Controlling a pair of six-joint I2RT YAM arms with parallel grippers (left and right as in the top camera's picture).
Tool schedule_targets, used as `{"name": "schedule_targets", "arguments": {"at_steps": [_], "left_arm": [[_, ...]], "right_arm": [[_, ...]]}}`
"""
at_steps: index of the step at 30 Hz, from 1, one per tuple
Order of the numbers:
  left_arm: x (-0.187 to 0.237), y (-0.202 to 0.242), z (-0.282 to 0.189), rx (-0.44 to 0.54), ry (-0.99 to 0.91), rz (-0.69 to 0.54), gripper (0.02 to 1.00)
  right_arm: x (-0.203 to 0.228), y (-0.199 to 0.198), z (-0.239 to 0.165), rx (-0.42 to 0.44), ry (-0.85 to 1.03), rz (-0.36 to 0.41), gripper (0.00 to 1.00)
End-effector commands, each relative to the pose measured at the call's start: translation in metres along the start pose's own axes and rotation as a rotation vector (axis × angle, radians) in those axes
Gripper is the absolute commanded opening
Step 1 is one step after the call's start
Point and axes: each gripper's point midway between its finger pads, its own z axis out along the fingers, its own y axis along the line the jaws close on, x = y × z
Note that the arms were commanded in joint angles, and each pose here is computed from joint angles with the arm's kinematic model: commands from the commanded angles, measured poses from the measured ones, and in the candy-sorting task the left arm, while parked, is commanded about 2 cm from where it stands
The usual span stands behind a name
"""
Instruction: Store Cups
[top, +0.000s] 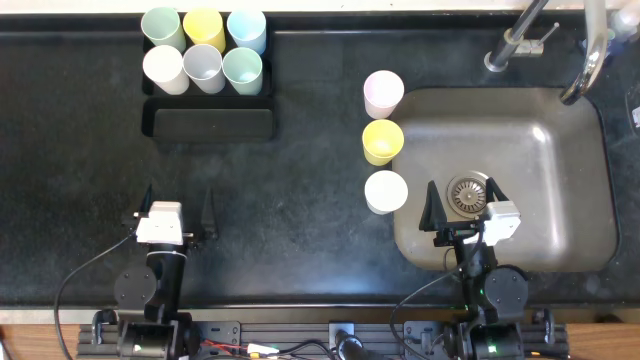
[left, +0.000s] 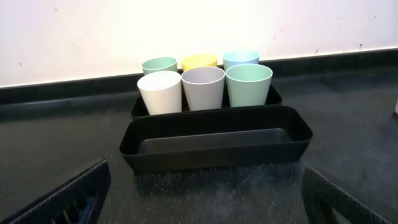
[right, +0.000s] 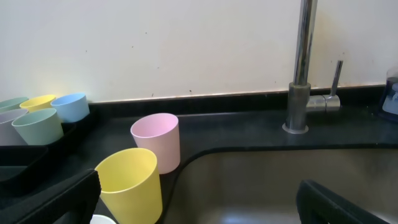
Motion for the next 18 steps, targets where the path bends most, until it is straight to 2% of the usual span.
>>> {"name": "schedule_targets", "arguments": {"at_steps": [1, 4, 7, 8, 10, 12, 14, 16, 17, 18], "left_arm": [[-0.02, -0.011, -0.001, 0.067, 0.003, -0.01, 0.998], [-0.05, -0.022, 0.006, 0.149, 0.044, -0.013, 0.998], [-0.1, -0.04, 0.031, 0.281, 0.087, -0.023, 0.998], [-0.139, -0.054, 0.057, 0.385, 0.1, -0.033, 0.998], [-0.187, -0.081, 0.085, 0.576, 0.096, -0.047, 0.998], [-0.223, -0.1, 0.116, 0.684, 0.14, -0.065, 0.998], [-0.241, -0.123, 0.158, 0.703, 0.261, -0.089, 0.998], [-0.247, -0.148, 0.201, 0.611, 0.414, -0.142, 0.998], [-0.241, -0.175, 0.228, 0.507, 0.538, -0.182, 0.998], [-0.235, -0.19, 0.235, 0.475, 0.584, -0.195, 0.998]], "right_arm": [[0.003, -0.001, 0.0, 0.001, -0.001, 0.005, 0.996], [0.003, -0.001, 0.0, 0.002, 0.0, 0.005, 0.998], [0.003, -0.001, 0.0, 0.002, 0.0, 0.005, 0.998], [0.003, -0.001, 0.0, 0.001, -0.001, 0.005, 0.998], [0.003, -0.001, 0.0, 0.002, 0.0, 0.005, 0.996], [0.003, -0.001, 0.0, 0.002, 0.0, 0.005, 0.998], [0.003, -0.001, 0.0, 0.002, 0.0, 0.005, 0.998], [0.003, -0.001, 0.0, 0.002, 0.0, 0.005, 0.996], [0.003, -0.001, 0.0, 0.002, 0.0, 0.005, 0.998], [0.003, -0.001, 0.0, 0.002, 0.0, 0.005, 0.998]]}}
